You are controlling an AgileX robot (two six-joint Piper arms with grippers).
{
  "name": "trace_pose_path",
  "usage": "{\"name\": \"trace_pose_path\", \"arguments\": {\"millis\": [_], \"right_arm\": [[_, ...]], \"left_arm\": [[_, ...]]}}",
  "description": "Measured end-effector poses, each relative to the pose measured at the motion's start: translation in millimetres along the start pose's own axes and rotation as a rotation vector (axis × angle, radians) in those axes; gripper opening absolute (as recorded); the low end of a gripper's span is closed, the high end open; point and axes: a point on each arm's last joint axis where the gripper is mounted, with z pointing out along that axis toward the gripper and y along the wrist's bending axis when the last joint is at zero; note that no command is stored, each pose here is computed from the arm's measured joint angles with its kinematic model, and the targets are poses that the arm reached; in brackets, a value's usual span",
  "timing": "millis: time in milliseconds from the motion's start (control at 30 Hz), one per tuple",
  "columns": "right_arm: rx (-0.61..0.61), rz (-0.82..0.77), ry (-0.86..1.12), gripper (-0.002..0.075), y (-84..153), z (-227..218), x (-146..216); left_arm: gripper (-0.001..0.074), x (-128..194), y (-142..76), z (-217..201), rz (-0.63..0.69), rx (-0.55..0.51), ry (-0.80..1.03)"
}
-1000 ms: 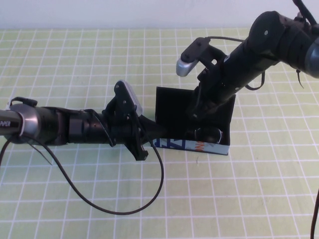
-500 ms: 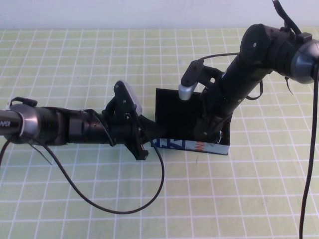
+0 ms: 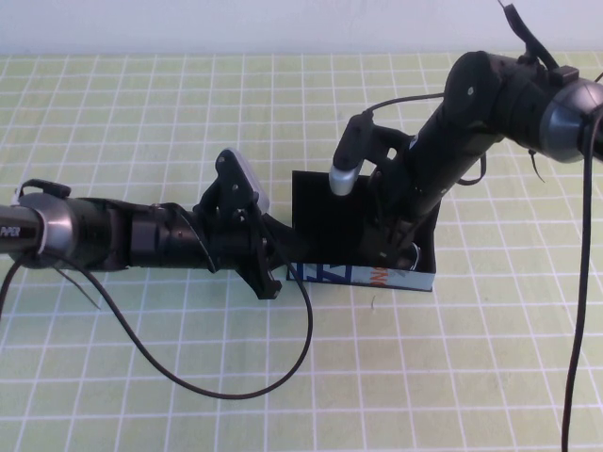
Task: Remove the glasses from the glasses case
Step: Pick up the glasses from the glasses case
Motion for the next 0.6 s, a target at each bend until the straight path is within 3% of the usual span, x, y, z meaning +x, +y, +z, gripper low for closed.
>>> {"name": "trace_pose_path", "arguments": {"millis": [200, 600], "right_arm": [[0.030, -0.119, 0.036, 0.0293, 7.6, 7.8, -6.8], [0.071, -0.148, 0.057, 0.0293, 2.2, 16.1, -4.4]], "left_arm": [[-0.0004, 0.1, -0.1, 0.0, -0.002, 0.001, 0.001], [-0.0004, -0.5, 2.5, -6.4, -0.051, 0.026, -0.035]]}}
